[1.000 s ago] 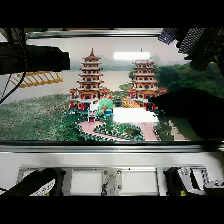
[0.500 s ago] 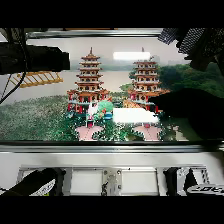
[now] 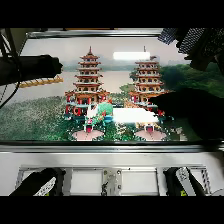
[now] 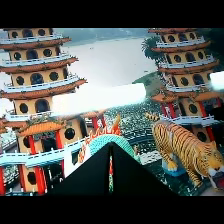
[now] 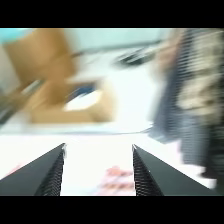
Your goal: Fold the clothes and pants, and hang the long-sleeved shirts on hangers.
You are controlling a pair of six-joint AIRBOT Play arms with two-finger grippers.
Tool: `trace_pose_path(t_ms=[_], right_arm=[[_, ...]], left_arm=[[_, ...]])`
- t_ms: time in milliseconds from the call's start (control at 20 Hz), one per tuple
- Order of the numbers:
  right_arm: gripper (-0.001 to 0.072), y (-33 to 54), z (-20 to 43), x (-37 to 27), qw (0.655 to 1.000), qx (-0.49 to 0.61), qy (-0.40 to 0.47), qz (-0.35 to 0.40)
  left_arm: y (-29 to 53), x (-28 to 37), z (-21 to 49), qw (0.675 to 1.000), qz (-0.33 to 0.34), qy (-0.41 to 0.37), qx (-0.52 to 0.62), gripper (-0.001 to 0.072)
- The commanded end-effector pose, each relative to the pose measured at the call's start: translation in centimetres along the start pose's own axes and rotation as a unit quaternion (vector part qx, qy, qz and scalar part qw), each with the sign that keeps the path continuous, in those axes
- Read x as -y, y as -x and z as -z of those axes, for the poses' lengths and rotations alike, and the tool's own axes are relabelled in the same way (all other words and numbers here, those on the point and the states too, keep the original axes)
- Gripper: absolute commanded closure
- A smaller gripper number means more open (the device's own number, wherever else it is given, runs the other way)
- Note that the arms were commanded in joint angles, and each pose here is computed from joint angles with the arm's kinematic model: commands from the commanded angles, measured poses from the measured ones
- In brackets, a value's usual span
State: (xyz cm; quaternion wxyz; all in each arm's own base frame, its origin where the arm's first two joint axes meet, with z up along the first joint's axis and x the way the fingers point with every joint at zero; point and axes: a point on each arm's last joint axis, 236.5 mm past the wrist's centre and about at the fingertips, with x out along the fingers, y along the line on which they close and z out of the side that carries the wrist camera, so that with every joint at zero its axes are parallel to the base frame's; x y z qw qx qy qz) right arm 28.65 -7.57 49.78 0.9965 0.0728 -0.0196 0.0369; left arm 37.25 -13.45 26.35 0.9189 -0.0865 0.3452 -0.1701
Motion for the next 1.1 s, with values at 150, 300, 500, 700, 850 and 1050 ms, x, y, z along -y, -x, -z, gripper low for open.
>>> trace_pose_path(t_ms=[150,300,500,700,850,1050], right_arm=[[0.0273,-4.6,14.4,-13.6,0.932,-0.225,0.085,-0.271],[0.0273,-5.3,21.7,-19.3,0.889,-0.297,0.098,-0.335],[0.0273,-6.1,30.9,-23.5,0.853,-0.369,0.093,-0.358],[0.0273,-5.3,34.9,-26.3,0.822,-0.408,0.071,-0.392],[0.0274,-5.0,34.8,-27.7,0.813,-0.409,0.042,-0.412],[0.0699,-5.0,34.7,-27.8,0.812,-0.408,0.038,-0.415]], left_arm=[[-0.8,-0.7,3.8,0.996,0.044,0.073,-0.009,0.0698],[-1.5,0.7,5.0,0.996,0.058,0.061,-0.025,0.0699],[-1.6,2.0,5.5,0.996,0.07,0.049,-0.033,0.0699],[-1.6,2.0,5.7,0.996,0.071,0.049,-0.035,0.0699],[-1.6,2.0,5.6,0.996,0.071,0.05,-0.035,0.0699],[-1.6,2.1,5.6,0.996,0.071,0.05,-0.035,0.0698]])
